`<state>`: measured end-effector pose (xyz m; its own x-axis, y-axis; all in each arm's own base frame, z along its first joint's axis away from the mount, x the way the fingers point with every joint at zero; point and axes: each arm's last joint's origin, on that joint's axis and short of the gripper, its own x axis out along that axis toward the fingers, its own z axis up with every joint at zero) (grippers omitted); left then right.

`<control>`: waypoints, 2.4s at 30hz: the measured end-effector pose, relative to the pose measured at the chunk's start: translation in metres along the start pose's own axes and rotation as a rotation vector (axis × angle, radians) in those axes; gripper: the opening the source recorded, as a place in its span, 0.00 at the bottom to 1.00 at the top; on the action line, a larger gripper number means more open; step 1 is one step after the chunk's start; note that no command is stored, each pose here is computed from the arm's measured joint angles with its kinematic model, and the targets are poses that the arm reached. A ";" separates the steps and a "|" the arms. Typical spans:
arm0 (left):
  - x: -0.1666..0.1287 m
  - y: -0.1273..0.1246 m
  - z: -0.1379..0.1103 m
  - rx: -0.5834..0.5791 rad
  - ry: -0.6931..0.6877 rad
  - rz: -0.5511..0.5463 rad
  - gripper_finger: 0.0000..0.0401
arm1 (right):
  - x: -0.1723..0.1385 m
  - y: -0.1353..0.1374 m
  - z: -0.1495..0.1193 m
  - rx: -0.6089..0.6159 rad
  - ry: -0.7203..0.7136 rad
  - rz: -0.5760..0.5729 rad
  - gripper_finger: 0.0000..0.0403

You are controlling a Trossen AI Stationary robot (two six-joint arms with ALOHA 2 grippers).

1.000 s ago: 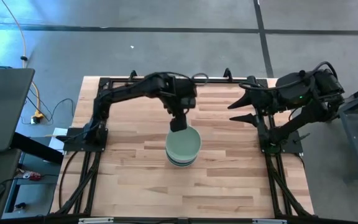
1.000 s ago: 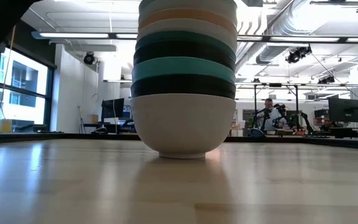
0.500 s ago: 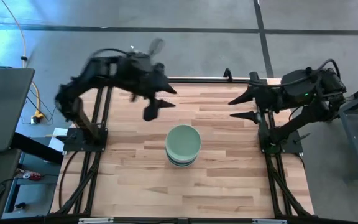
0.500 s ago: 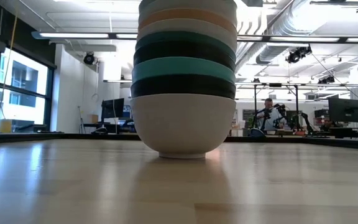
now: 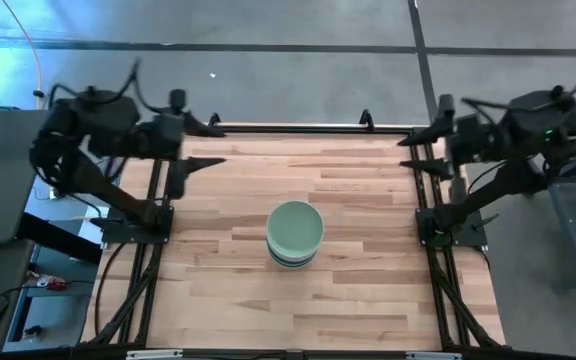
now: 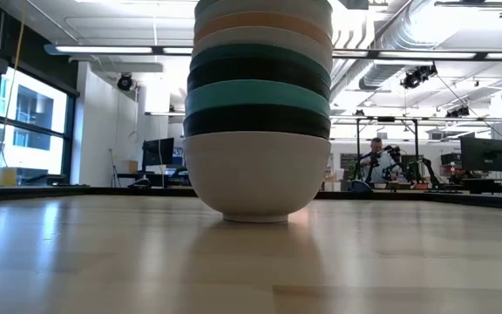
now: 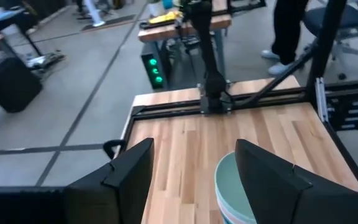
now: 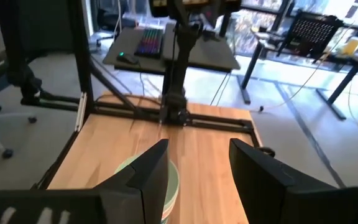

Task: Nest bowls inside each other
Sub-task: Return to home position

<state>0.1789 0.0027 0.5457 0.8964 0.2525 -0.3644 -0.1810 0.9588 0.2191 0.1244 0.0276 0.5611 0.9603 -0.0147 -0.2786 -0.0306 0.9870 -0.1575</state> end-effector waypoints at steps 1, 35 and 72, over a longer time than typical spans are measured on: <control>-0.006 -0.001 -0.004 -0.009 -0.003 0.010 0.54 | -0.005 -0.001 0.000 0.003 -0.011 -0.002 0.40; -0.057 -0.011 -0.139 -0.172 -0.440 -0.007 0.54 | -0.058 -0.010 -0.032 -0.064 -0.152 0.151 0.40; -0.058 -0.012 -0.230 -0.203 -0.507 0.073 0.42 | -0.066 -0.011 -0.247 0.185 -0.268 -0.434 0.40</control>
<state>0.0356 0.0061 0.3561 0.9522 0.2726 0.1378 -0.2791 0.9598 0.0305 -0.0068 -0.0215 0.3468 0.9117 -0.4098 0.0300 0.4106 0.9114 -0.0285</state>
